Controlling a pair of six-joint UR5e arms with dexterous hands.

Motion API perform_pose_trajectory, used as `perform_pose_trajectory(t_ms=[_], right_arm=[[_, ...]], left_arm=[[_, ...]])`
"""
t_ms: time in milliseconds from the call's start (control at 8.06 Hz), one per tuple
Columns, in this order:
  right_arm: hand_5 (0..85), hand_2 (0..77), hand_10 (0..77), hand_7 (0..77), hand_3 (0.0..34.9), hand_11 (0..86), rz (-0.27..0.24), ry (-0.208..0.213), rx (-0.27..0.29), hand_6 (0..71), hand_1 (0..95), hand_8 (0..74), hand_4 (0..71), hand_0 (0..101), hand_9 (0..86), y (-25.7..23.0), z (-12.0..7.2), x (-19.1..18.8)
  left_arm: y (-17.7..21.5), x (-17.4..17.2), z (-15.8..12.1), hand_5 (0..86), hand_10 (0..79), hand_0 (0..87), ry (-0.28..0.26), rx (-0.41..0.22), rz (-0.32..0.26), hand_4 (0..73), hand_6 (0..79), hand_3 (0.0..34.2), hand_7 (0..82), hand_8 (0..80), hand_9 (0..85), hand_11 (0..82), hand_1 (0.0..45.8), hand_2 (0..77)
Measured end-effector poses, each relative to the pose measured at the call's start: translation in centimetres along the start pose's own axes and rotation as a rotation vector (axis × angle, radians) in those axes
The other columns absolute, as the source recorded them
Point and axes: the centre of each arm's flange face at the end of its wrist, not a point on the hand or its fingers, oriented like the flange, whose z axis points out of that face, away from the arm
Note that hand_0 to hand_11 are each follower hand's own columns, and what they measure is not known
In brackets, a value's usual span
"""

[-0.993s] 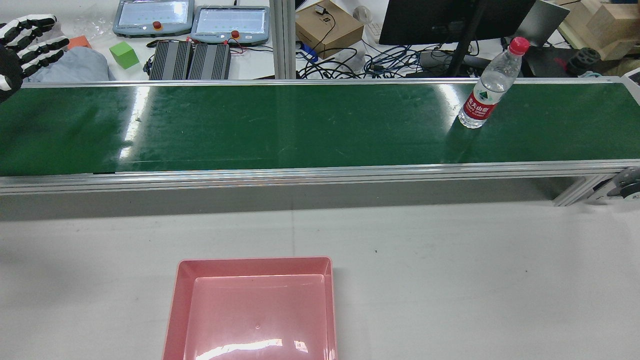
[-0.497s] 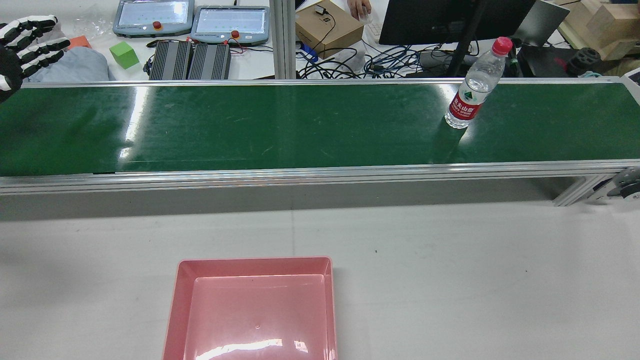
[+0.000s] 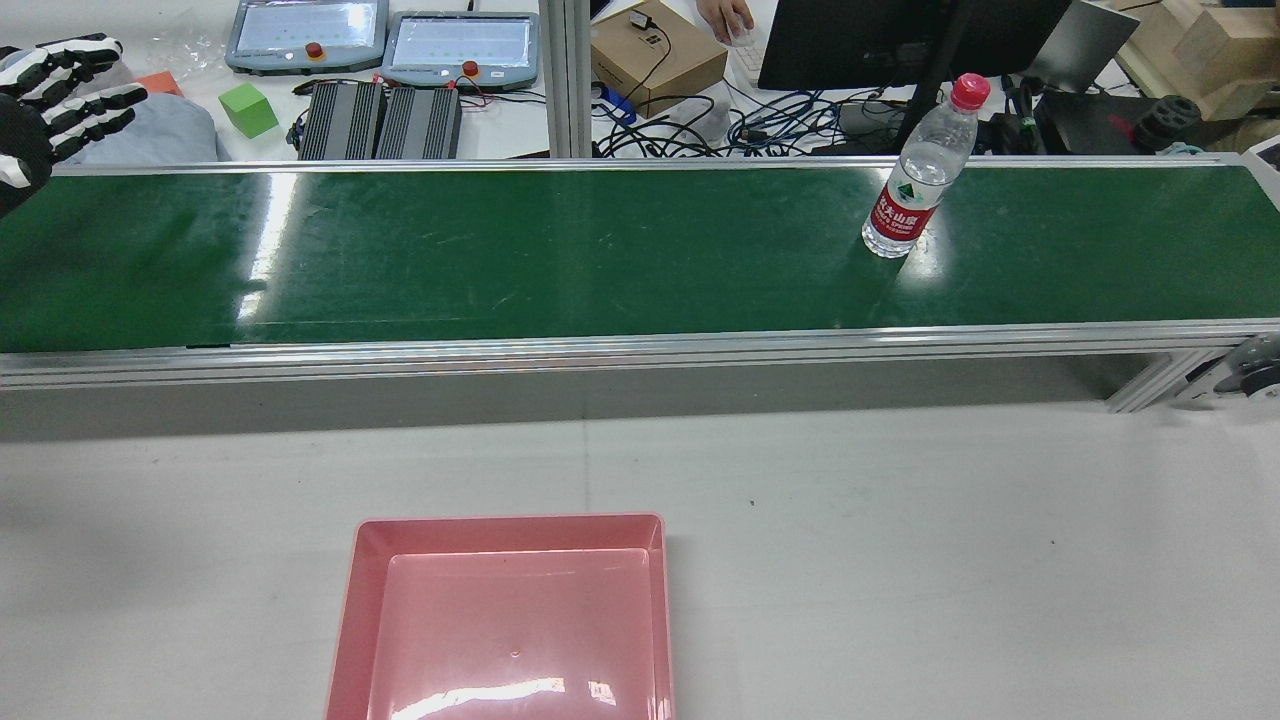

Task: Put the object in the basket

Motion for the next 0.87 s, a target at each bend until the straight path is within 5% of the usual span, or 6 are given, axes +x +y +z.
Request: perform_pose_trajectory(t_ms=[869], right_arm=[[0.0,1.1,0.0,0.5,0.2,0.0,-0.001,0.000,0.000,0.0,0.0,0.0,0.5,0,0.0,0.00,0.00,-0.02]], left_arm=[[-1.04,-0.20,-0.52,25.6,3.8,50.1,-0.003,0.017,0.008,4.4,3.8,9.5,4.4,10.4,12.5,6.5,1.1,0.5]])
